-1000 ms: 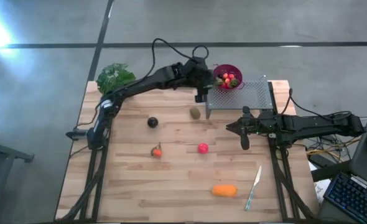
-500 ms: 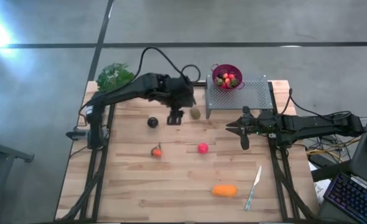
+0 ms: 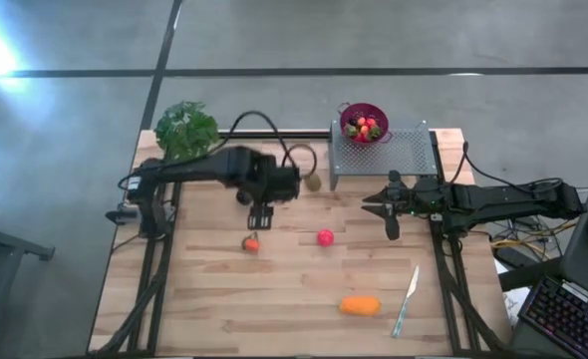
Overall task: Pick & Place Fruit
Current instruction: Put the tangerine into the violet strainer bowl on the shelf
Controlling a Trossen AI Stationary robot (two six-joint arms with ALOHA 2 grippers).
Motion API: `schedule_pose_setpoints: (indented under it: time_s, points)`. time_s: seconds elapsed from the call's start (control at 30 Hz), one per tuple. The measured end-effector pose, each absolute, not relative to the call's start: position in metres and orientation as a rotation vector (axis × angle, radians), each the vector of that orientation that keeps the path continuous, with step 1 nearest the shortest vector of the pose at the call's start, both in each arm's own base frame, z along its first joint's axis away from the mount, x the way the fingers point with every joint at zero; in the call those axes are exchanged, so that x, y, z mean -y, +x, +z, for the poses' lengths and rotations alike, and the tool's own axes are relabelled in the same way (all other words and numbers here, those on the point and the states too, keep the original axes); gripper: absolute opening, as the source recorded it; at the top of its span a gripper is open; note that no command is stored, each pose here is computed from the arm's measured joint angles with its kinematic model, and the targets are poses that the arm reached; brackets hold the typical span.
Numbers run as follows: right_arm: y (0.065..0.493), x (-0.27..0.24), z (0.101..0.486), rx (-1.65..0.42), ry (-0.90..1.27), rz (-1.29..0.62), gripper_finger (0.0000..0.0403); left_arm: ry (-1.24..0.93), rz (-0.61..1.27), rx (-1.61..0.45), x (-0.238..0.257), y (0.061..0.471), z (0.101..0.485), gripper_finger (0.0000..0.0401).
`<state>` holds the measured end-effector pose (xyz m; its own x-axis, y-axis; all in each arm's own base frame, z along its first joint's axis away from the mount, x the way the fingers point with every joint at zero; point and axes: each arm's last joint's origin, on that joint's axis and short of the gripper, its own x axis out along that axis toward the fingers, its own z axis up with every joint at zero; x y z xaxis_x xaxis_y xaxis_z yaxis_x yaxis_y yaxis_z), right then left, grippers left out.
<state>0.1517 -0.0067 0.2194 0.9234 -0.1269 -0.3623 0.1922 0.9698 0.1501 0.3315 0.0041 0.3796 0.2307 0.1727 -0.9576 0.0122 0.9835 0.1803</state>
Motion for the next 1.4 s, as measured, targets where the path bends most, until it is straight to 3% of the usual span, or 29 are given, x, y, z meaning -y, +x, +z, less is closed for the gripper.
schedule_pose_setpoints:
  time_s: [0.27,0.67,1.0,1.4]
  points:
    - [0.152,0.007,0.22,-0.357,0.192,-0.166,0.0106,0.118,0.099,-1.27,0.033,0.31,0.346,0.0233]
    - [0.152,0.007,0.221,-0.347,0.189,-0.165,0.0062,-0.025,0.07,-1.19,0.066,0.253,0.277,0.0233]
    - [0.153,0.007,0.222,-0.328,0.189,-0.165,0.0043,0.003,0.017,-1.178,0.074,0.249,0.227,0.0233]
    - [0.153,0.007,0.222,-0.328,0.189,-0.165,0.0071,0.092,0.018,-1.163,0.073,0.258,0.203,0.0214]
